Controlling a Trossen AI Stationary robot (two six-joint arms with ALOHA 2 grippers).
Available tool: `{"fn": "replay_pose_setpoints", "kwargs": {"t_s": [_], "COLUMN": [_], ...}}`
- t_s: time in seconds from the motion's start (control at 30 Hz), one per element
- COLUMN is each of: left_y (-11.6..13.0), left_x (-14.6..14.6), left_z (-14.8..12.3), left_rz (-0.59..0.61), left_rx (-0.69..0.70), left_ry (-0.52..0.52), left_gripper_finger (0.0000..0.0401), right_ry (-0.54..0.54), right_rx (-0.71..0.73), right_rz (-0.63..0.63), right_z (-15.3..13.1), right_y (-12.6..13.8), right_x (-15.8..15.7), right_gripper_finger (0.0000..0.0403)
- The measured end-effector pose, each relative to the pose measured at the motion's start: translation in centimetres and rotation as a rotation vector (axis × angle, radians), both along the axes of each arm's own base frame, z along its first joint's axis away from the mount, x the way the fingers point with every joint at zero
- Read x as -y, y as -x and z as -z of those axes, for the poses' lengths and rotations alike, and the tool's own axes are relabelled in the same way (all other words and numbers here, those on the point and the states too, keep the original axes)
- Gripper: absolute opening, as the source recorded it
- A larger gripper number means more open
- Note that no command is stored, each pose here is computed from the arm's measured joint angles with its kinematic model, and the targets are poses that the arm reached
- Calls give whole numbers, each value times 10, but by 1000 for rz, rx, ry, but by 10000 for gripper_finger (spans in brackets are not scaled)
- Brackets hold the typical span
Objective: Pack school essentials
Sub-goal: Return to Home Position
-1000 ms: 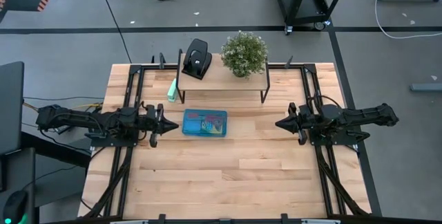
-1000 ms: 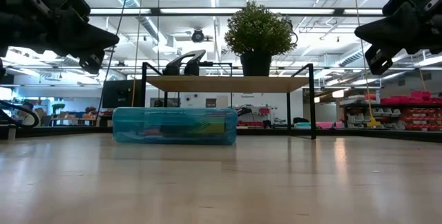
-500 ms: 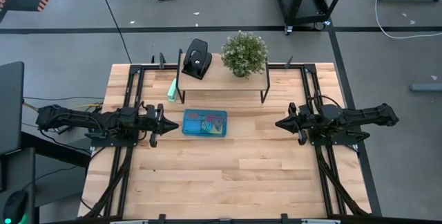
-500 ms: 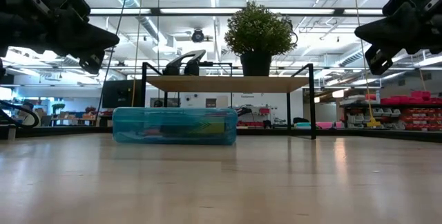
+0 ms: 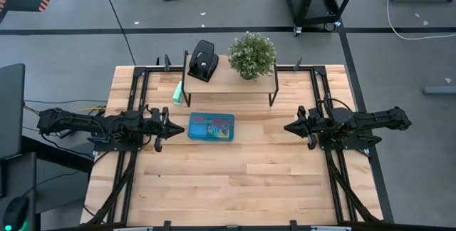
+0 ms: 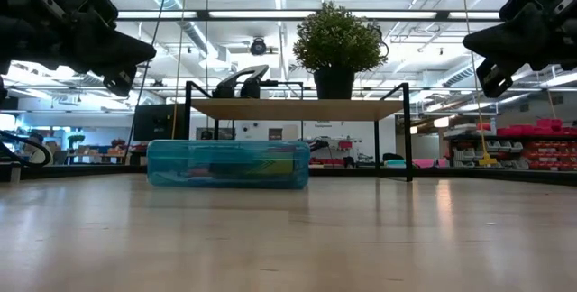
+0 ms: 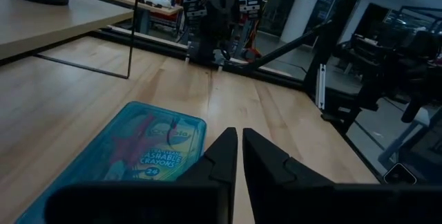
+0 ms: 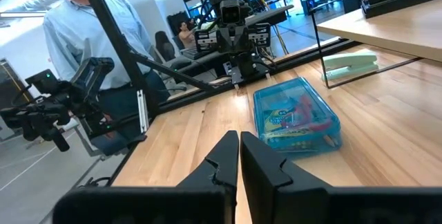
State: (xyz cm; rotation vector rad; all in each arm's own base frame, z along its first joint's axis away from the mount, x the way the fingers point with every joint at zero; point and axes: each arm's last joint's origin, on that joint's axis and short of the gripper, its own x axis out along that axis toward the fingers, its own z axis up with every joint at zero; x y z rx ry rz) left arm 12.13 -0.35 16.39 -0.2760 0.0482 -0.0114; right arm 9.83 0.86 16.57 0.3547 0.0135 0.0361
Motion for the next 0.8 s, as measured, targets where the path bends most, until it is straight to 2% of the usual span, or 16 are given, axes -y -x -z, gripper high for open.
{"fn": "replay_pose_setpoints", "kwargs": {"t_s": [0.3, 0.8], "left_y": [0, 0], "left_x": [0, 0], "left_z": [0, 0], "left_rz": [0, 0], "left_rx": [0, 0], "left_ry": [0, 0], "left_gripper_finger": [23, 31], "right_ry": [0, 0], "right_rx": [0, 0], "right_rz": [0, 0], "right_z": [0, 0], "right_y": [0, 0], "right_x": [0, 0], "right_gripper_finger": [25, 25]}}
